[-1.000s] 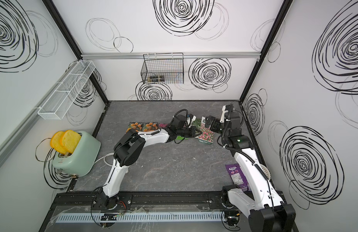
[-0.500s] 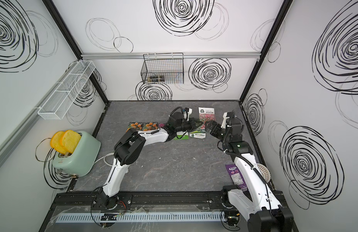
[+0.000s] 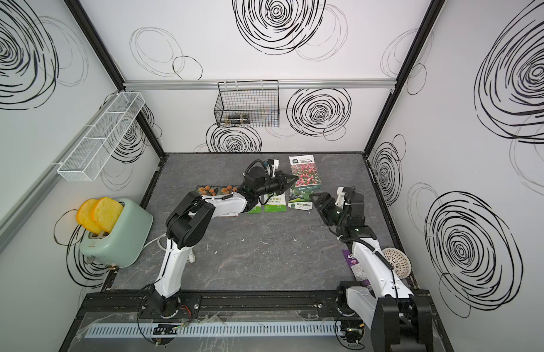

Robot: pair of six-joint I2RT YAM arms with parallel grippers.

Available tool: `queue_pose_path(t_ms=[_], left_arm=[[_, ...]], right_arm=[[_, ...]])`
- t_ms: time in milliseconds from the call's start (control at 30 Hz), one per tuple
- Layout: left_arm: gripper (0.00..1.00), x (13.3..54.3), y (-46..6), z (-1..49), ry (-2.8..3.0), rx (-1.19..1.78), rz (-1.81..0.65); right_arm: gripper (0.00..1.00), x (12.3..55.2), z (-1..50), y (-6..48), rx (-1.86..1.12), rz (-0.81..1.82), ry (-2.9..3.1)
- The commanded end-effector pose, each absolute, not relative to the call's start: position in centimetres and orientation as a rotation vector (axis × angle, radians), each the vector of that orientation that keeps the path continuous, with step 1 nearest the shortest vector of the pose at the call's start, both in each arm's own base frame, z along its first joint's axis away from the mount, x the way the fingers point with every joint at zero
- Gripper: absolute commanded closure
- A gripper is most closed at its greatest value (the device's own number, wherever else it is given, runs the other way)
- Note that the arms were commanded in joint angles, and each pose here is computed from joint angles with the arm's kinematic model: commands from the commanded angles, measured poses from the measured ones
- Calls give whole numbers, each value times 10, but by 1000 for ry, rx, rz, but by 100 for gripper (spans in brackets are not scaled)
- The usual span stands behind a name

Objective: Arrange the seed packets in a row
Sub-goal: Pick up the seed packet from the center of the board.

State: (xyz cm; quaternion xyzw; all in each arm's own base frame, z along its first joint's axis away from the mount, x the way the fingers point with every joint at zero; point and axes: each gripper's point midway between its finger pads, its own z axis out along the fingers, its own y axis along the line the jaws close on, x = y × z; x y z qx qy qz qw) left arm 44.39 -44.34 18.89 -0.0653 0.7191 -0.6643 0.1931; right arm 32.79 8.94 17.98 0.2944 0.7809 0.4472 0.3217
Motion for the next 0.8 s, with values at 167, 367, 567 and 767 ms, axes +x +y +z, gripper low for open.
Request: queue_pose_path(t_ms=[167,367,567,767], left_arm=[[100,416,-447,235,1926,-62,-2009],[100,404,-454,232,1949,-29,-2031],[100,398,-457,226,1978,-6,-2043],[100,396,-455,218,2017,12,-2032]], right_arm=[[25,351,192,79,791,1288,1953],[36,367,201,72,764,1296,1905],[54,381,207,70,704,1294,1922],[75,384,214,66,626,1252,1923]])
